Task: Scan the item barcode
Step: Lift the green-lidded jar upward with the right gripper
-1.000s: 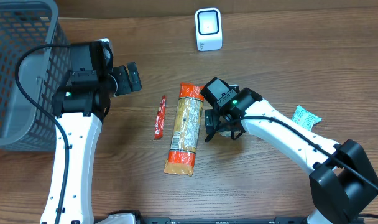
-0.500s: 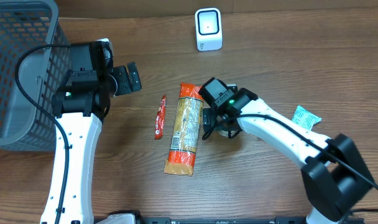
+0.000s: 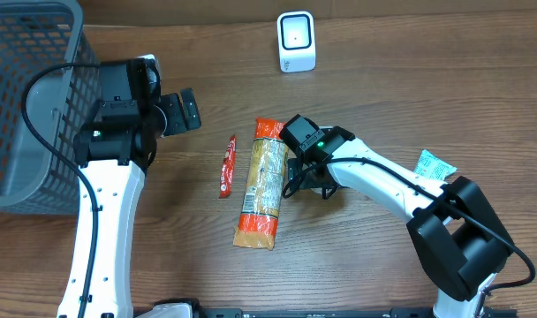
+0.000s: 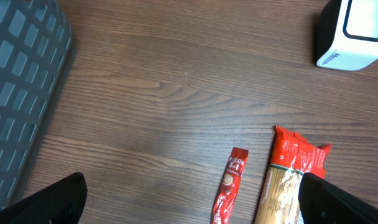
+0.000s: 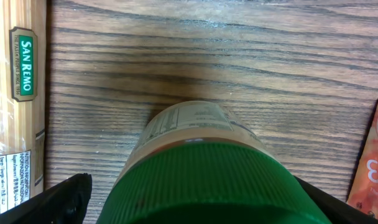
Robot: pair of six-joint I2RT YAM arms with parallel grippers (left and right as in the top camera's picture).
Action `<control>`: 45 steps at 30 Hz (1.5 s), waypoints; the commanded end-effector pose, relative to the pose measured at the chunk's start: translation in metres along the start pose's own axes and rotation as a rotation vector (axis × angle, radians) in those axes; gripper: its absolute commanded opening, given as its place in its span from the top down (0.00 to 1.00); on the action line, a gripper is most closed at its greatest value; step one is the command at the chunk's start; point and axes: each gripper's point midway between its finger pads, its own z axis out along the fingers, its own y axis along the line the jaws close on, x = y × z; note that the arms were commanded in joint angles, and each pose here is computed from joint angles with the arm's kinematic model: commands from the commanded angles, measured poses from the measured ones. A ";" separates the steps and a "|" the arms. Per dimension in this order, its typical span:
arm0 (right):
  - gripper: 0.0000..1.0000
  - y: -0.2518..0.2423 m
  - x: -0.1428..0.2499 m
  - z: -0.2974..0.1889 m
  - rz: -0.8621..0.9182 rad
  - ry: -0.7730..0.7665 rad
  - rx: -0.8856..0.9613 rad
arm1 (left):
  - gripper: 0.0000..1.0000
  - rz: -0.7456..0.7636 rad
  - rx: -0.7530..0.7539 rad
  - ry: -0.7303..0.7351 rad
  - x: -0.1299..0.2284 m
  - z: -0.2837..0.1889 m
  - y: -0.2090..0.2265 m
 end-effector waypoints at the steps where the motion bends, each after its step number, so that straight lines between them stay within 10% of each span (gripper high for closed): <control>1: 0.04 -0.006 -0.003 0.002 0.023 0.006 0.008 | 0.00 0.013 -0.012 -0.003 -0.002 0.001 0.002; 18: 0.23 -0.008 -0.006 0.003 0.029 0.103 -0.142 | 0.00 0.013 -0.012 -0.003 -0.002 0.001 0.002; 45: 0.18 -0.006 -0.009 0.004 0.020 0.077 -0.130 | 0.00 0.013 -0.012 -0.003 -0.002 0.001 0.002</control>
